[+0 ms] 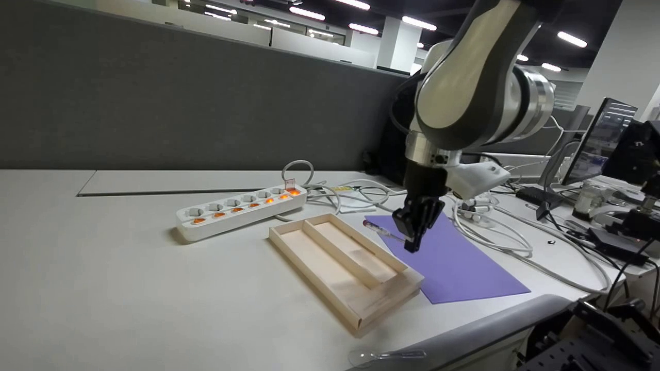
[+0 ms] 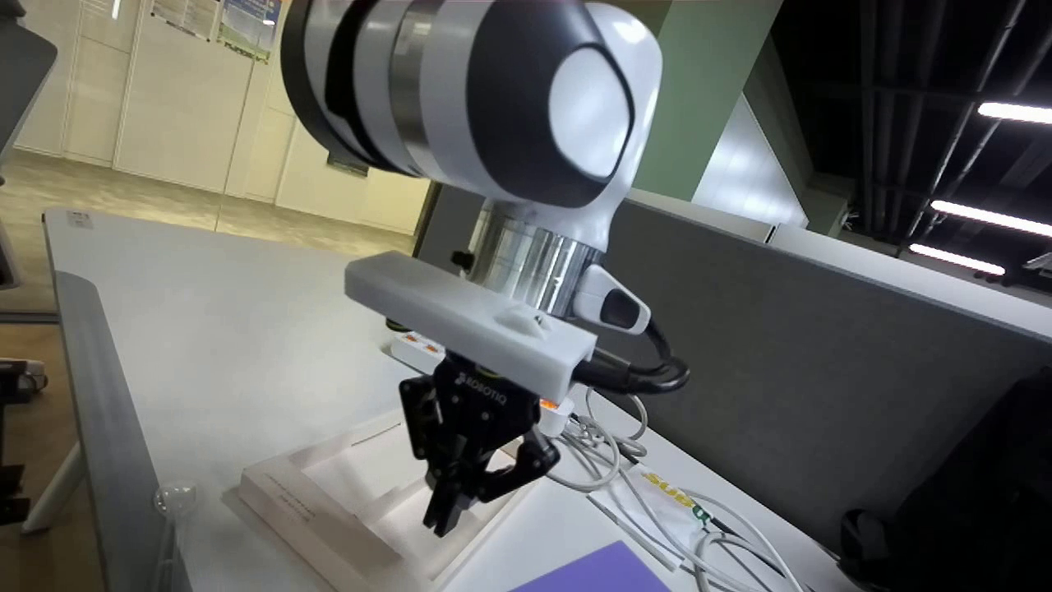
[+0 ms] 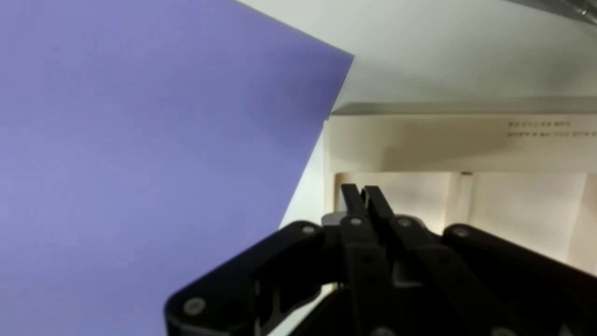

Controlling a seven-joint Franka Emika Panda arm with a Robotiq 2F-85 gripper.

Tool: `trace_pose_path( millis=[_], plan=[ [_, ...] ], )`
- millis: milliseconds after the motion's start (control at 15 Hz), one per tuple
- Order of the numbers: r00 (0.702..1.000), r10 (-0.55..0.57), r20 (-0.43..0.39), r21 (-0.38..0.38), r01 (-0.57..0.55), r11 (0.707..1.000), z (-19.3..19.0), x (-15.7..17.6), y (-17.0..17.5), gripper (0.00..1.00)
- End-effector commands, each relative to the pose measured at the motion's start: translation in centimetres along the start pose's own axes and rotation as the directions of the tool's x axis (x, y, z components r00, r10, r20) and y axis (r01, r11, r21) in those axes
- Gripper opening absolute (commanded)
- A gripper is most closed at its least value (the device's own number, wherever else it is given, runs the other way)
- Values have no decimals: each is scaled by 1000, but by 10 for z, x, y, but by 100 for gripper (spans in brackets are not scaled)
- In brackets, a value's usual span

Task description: Take the screwdriver from the box and put it on the table

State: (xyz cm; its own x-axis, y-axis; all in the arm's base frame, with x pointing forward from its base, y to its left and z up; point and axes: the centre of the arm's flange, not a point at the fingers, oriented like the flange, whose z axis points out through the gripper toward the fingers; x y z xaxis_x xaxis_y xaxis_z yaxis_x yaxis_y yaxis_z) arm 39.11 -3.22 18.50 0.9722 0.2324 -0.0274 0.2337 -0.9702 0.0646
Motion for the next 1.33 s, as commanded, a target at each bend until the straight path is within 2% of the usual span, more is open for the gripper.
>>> trace_pose_path(
  millis=[0, 333, 533, 733, 867, 1267],
  plan=[
    [990, 105, -97, -58, -110, 992, -41, -6, 18, 1],
    [952, 278, -129, -34, -284, 958, -46, -16, 56, 1],
    [921, 374, -109, -4, -376, 927, -32, -26, 74, 1],
    [879, 459, -132, 18, -461, 887, -13, -34, 88, 1],
    [861, 490, -136, 22, -492, 870, 3, -39, 94, 1],
    [799, 598, -59, 59, -595, 801, 48, -51, 99, 1]
  ],
)
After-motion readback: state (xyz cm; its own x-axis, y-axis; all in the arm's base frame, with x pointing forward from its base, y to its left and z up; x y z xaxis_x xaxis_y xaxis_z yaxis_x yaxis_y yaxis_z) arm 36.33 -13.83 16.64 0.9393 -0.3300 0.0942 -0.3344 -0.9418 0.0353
